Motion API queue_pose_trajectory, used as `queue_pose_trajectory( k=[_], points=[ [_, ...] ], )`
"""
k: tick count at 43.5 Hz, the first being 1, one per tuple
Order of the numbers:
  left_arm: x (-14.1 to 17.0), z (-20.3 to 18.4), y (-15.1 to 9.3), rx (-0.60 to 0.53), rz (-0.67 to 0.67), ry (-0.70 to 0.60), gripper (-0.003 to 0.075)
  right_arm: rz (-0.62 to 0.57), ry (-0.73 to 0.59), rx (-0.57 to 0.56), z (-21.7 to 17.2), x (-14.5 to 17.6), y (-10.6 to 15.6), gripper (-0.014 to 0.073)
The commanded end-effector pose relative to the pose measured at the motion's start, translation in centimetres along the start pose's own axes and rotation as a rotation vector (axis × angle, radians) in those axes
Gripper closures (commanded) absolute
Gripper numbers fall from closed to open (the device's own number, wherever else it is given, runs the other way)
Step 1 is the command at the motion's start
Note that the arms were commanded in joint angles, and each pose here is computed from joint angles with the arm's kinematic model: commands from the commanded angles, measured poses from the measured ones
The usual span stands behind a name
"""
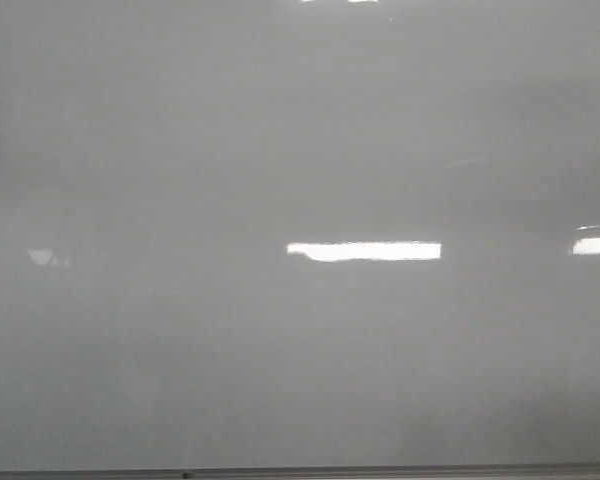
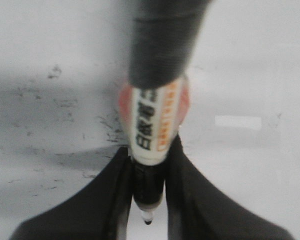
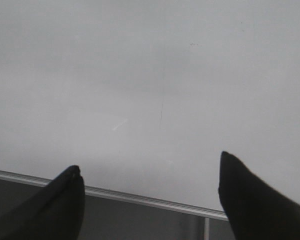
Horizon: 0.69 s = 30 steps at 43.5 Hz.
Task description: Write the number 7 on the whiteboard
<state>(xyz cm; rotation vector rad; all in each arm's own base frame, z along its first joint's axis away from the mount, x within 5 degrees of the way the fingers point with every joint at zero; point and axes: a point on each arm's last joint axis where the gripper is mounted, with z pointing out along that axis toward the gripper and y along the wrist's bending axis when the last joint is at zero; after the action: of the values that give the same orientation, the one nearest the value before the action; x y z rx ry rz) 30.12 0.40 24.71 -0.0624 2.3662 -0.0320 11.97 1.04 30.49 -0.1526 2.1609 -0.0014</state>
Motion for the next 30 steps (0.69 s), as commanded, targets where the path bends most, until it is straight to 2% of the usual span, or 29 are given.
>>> queue_pose_trajectory(
  k=[1,9,19,21,30],
  points=[
    [-2.0,-1.3,0.0,0.003,-0.015,-0.131,0.0670,-0.006,-0.092,0.001,-0.5,-1.5,0.0,0.0020],
    [-1.8,-2.2,-0.1,0.006,-0.014,-0.103,0.0737,-0.001,-0.116,-0.002,-0.6,-1.8,0.0,0.0020],
    [-1.4,-6.8,-0.8,0.028,0.015,-0.032,0.0741,0.057,-0.091,-0.047,-2.6,-3.4,0.2,0.0020],
    [-1.6,-8.0,-1.2,0.041,0.039,-0.025,0.0741,0.059,-0.088,-0.050,-3.1,-3.9,0.2,0.0020],
    [-2.1,-13.6,-3.8,0.135,0.298,0.044,0.0741,0.004,-0.056,-0.052,-4.9,-4.9,0.1,0.0020]
  ],
)
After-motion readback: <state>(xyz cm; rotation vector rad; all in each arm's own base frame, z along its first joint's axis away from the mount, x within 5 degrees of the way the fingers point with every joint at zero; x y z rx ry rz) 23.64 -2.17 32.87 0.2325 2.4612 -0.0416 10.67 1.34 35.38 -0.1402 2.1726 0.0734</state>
